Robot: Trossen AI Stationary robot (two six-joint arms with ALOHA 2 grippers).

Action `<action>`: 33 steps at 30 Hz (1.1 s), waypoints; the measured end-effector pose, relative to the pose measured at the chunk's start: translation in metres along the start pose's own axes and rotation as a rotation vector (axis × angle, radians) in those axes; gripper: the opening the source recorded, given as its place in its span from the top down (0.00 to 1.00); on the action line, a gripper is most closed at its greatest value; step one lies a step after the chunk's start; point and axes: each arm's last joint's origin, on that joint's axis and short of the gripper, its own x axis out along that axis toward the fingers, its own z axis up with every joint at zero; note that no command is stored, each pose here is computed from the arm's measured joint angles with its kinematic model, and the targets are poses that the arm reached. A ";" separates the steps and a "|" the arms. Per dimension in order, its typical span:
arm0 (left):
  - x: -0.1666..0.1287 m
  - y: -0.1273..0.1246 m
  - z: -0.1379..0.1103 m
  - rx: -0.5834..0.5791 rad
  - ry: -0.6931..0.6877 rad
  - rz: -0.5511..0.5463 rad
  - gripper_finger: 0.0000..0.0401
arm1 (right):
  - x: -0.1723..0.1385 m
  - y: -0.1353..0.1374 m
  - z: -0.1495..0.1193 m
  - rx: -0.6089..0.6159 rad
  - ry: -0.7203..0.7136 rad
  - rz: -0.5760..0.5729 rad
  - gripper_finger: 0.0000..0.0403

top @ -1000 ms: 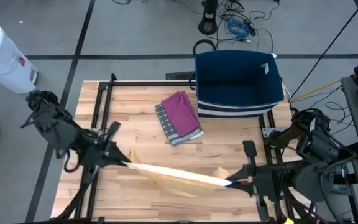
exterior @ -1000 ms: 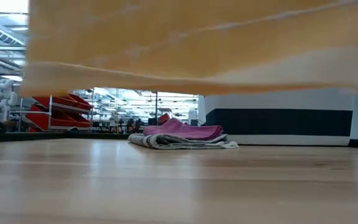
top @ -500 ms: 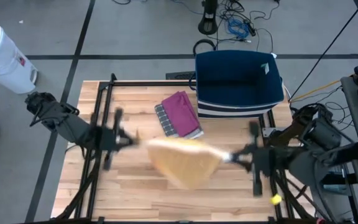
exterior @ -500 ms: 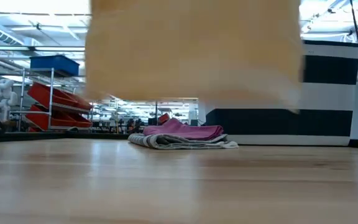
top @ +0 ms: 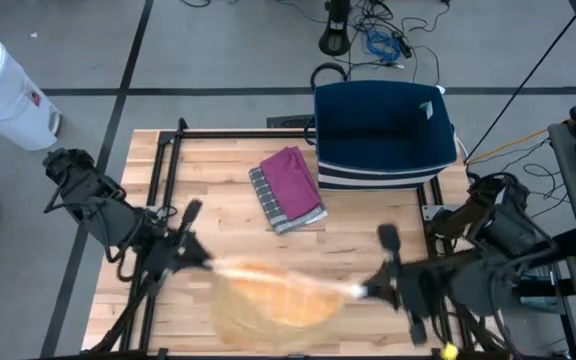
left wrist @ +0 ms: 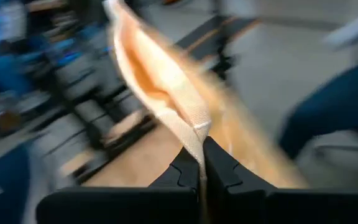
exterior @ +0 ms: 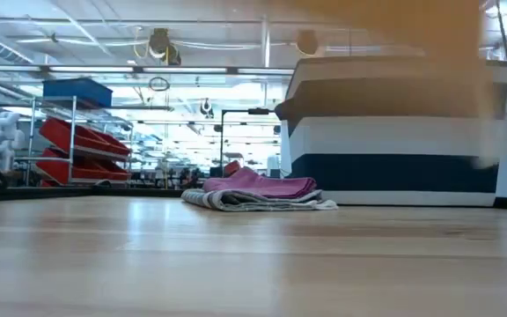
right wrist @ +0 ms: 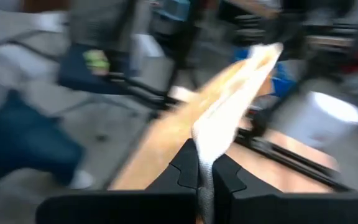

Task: Fold towel
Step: Fold the orange checkered towel

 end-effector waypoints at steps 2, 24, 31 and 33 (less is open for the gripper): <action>0.000 0.004 -0.003 0.020 0.060 0.130 0.99 | -0.007 -0.008 -0.002 0.007 0.012 -0.117 1.00; 0.009 0.087 -0.068 -0.087 0.562 0.523 0.99 | 0.005 -0.072 -0.046 0.075 0.409 -0.389 1.00; 0.027 0.044 -0.076 -0.193 0.545 0.149 0.99 | 0.033 -0.039 -0.051 0.174 0.507 -0.181 1.00; 0.037 0.028 -0.085 -0.213 0.579 0.090 0.99 | 0.047 -0.026 -0.057 0.185 0.573 -0.140 1.00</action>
